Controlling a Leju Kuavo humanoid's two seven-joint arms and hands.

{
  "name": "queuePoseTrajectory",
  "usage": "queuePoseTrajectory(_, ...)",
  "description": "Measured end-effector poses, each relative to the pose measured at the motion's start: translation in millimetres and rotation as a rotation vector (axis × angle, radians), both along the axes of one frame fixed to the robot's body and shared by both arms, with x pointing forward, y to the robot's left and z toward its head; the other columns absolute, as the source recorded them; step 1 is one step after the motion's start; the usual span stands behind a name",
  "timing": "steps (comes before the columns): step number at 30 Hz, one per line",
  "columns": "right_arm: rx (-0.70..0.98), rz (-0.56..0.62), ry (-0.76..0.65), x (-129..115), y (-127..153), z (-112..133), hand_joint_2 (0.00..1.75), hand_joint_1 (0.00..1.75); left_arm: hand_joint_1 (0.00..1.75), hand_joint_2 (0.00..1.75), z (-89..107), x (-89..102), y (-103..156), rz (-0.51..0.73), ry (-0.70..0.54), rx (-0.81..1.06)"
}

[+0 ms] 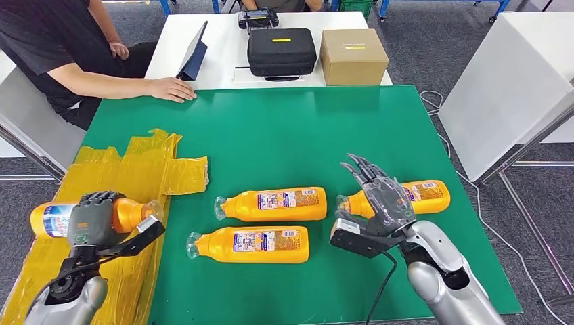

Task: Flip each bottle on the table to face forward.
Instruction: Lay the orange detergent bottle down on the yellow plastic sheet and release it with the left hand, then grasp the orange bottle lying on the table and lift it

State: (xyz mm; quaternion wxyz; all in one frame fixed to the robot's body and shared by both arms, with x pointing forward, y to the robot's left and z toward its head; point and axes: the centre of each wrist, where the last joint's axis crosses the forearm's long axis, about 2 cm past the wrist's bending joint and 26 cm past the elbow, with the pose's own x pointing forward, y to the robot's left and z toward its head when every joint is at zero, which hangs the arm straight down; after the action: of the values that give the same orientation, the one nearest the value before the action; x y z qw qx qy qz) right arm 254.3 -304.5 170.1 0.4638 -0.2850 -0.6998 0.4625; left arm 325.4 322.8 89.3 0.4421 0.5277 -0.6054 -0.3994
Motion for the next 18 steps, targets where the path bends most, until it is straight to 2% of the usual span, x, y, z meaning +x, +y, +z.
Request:
queuePoseTrajectory(7,-0.029,-0.004,0.008,-22,-4,-7,0.0,0.0,1.75,1.75,-4.8,11.0,-50,-0.087,0.047,-0.027)
queuePoseTrajectory(12,-0.04,-0.012,0.013,-41,-2,-10,0.0,0.0,1.75,1.75,1.5,20.7,-89,-0.16,0.081,-0.057)
queuePoseTrajectory(18,-0.045,-0.004,0.013,-42,-4,-6,0.0,0.0,1.75,1.75,17.1,33.8,-127,-0.223,0.105,-0.082)
